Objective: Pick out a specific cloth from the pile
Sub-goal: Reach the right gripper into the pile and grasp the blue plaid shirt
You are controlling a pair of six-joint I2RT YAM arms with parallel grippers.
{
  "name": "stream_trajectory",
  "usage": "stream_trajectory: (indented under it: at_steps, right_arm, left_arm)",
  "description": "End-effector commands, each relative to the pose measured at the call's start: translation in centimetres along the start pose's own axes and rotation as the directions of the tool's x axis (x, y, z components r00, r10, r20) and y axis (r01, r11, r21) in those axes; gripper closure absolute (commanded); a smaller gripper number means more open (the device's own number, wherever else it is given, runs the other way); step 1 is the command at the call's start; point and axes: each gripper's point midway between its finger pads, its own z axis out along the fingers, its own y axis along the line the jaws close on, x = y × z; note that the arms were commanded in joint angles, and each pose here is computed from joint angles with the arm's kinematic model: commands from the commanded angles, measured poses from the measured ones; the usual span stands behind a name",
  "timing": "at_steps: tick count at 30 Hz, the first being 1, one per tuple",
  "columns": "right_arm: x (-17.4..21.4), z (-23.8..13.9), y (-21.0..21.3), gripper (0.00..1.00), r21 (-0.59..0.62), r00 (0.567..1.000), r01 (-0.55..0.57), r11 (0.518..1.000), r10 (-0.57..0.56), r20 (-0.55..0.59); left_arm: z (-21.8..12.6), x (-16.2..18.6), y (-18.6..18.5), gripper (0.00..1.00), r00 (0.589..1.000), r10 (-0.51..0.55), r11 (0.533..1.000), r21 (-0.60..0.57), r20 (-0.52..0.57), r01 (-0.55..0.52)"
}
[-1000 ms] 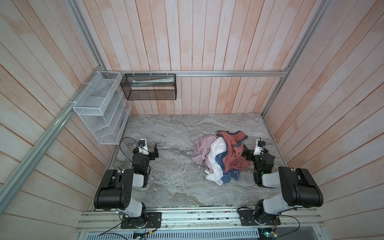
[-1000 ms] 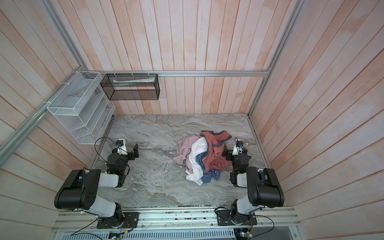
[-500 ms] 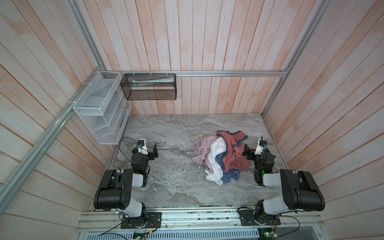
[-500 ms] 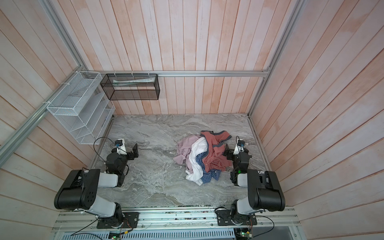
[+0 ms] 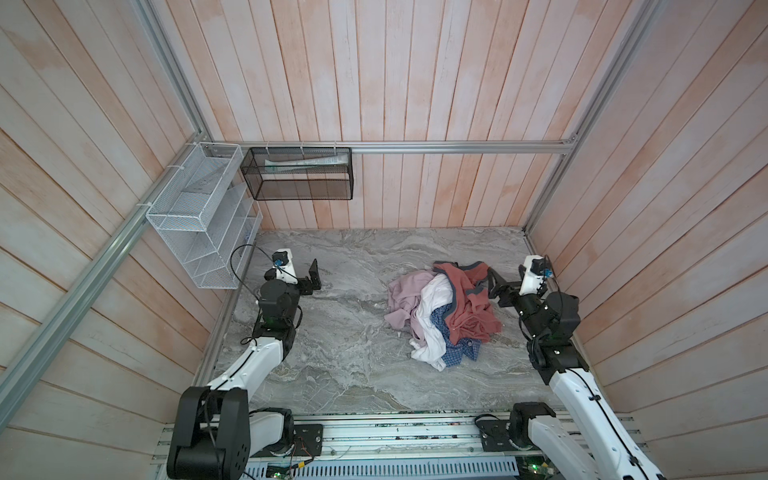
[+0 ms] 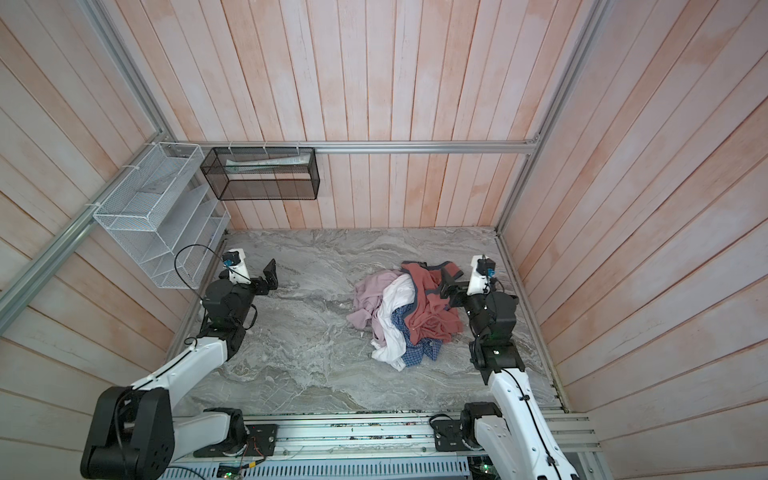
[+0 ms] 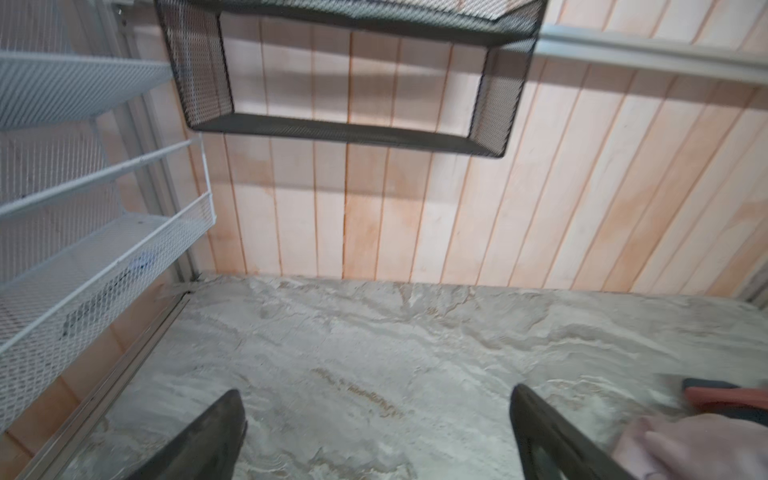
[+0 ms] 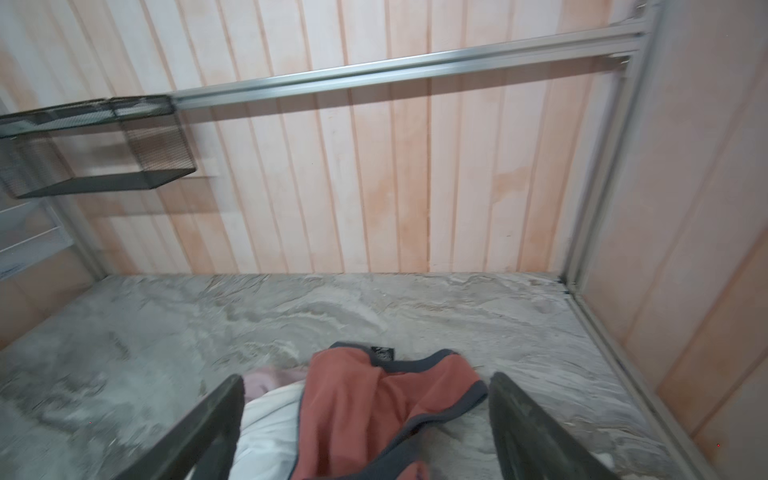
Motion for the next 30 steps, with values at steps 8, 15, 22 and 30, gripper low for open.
stream_trajectory:
  at_steps: [8, 15, 22, 30]
  right_arm:
    - [15.1, -2.6, 8.3, 0.14, 0.079, 0.817, -0.195, 0.978, 0.207, -0.539]
    - [20.9, -4.1, 10.8, 0.18, 0.171, 0.677, -0.270, 0.948, 0.313, -0.666]
    - [22.8, -7.1, 9.6, 0.31, 0.317, 0.563, -0.395, 0.862, 0.500, -0.658]
    - [23.3, -9.5, 9.2, 0.33, 0.428, 0.422, -0.564, 0.706, 0.692, -0.586]
  left_arm:
    - [-2.5, 0.1, -6.7, 0.00, 1.000, -0.016, 0.992, 0.124, -0.023, 0.019]
    - [-2.9, 1.4, -7.5, 0.00, 0.999, -0.003, 0.990, 0.143, -0.050, 0.010]
    - [-3.9, 1.9, -7.2, 0.00, 0.998, 0.014, 0.990, 0.140, -0.054, -0.006]
    - [-4.4, 2.2, -7.1, 0.00, 0.998, 0.009, 0.989, 0.148, -0.056, -0.001]
